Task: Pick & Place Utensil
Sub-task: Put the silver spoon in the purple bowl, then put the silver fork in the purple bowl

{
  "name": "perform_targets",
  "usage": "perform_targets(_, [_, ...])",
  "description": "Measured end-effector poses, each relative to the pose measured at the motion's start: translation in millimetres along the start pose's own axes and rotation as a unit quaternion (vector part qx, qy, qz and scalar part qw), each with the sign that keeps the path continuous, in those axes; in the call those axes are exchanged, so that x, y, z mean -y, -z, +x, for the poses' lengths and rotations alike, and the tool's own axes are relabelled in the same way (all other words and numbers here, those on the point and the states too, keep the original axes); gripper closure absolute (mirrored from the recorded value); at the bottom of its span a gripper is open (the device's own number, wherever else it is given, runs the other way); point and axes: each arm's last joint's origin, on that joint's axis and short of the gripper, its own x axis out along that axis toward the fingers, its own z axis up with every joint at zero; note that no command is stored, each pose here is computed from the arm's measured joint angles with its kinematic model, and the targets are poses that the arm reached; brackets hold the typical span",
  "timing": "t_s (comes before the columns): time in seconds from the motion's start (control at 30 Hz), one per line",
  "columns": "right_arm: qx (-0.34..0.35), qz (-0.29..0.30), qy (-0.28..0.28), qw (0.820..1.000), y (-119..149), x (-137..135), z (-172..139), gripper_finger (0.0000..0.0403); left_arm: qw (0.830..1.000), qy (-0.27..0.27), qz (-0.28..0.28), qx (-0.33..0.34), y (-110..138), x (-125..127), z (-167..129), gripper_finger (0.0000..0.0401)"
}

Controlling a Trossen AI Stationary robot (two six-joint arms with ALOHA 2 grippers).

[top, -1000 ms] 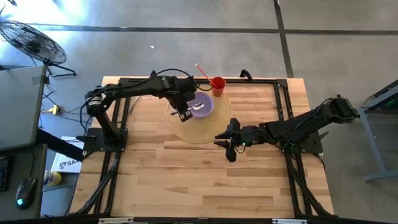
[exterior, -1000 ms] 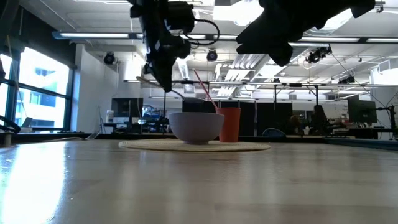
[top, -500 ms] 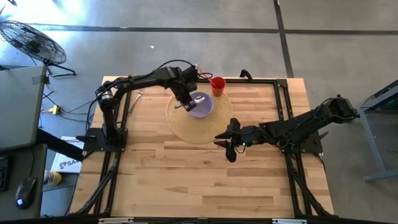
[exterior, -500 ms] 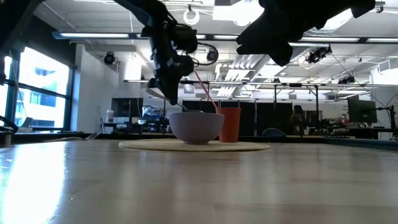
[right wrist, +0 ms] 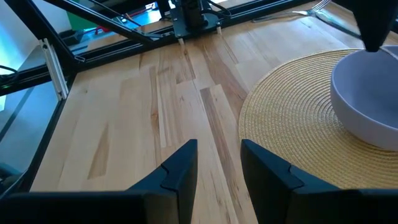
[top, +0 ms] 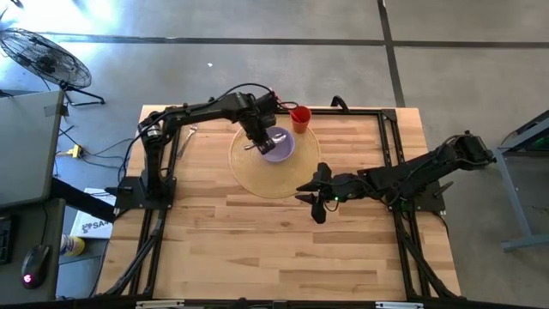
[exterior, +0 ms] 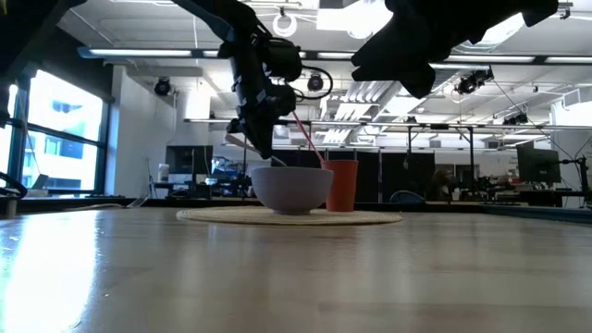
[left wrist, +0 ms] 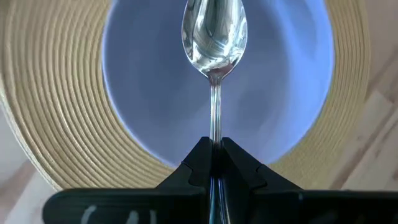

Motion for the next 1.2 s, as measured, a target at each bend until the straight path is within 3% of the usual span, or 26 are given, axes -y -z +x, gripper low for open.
perform_targets(0.1, [0.0, 0.0, 0.0, 1.0, -0.1, 0.1, 0.0, 0.0286, 1.0, -0.01, -0.001, 0.015, -4.9, -0.5, 6.0, 0.0387])
perform_targets(0.43, [-0.002, 0.0, -0.002, 1.0, 0.2, 0.1, 0.0, 0.0286, 0.999, -0.002, 0.01, -0.035, -4.5, -4.5, 40.2, 0.0387])
perform_targets(0.63, [-0.003, 0.0, -0.002, 1.0, 0.4, 0.1, 0.0, 0.0286, 0.999, 0.015, 0.016, -0.025, -6.9, -3.3, 40.4, 0.0383])
perform_targets(1.03, [-0.003, 0.0, -0.002, 1.0, 0.4, 0.1, 0.0, 0.0286, 0.999, 0.028, 0.019, -0.018, -9.7, -1.9, 37.9, 0.0325])
perform_targets(1.2, [-0.004, -0.001, -0.002, 1.0, 0.6, 0.1, 0.0, 0.0286, 0.999, 0.022, 0.029, -0.015, -16.2, 1.5, 17.7, 0.031])
